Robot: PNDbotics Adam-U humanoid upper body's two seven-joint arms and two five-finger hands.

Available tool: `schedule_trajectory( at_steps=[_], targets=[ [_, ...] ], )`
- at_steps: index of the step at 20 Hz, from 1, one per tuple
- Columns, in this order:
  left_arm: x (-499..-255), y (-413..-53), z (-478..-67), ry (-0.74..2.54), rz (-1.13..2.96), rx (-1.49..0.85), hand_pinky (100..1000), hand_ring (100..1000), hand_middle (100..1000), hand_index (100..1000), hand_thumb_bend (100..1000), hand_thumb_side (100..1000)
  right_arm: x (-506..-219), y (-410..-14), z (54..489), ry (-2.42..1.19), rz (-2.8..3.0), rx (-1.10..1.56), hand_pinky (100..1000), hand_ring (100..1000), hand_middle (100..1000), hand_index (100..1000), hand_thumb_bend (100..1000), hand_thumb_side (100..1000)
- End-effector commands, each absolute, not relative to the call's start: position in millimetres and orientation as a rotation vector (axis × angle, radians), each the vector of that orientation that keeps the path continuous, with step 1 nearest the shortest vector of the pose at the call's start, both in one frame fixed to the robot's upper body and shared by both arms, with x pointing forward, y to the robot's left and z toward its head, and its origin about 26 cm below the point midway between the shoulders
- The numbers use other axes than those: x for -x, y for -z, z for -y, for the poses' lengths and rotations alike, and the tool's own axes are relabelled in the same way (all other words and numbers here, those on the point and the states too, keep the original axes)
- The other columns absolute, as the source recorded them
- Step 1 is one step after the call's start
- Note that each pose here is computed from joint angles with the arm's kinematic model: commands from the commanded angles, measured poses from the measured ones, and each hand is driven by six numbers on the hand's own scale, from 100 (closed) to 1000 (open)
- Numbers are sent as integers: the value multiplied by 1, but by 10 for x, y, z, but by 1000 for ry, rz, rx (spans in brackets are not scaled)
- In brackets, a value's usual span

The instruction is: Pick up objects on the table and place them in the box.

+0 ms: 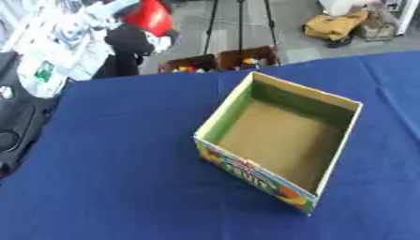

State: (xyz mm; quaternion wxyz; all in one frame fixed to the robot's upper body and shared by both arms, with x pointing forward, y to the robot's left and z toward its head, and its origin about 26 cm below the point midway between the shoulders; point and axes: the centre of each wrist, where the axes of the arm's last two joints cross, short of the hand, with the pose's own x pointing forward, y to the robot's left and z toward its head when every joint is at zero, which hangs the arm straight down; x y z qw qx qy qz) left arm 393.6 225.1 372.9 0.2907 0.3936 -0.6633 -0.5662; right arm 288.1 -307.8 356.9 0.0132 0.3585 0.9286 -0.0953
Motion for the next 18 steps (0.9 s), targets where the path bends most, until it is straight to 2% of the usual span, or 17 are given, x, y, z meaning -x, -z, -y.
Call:
schedule_trajectory(
  at_steps=[1,5,9,18],
  targets=[
    [-3730,-3912,-2009,1566,1855,-1041,454,479,785,777,100,494,-2836,-3656,3050,295,-2878,-1083,718,775,762,815,100,1000],
    [-3622,-3939,-1730,1609,1915,-957,454,473,786,773,100,489,-2842,-3662,3021,294,-2890,-1059,718,775,762,815,100,1000],
    [-3626,-3877,-1481,1640,1957,-844,457,465,784,759,100,470,-2845,-3670,3003,288,-2898,-1040,718,773,761,815,100,1000],
    [-3917,-3472,-1084,1675,1882,-623,452,457,775,731,100,429,-2846,-3710,2955,274,-2904,-992,719,772,760,814,100,1000]
  ],
)
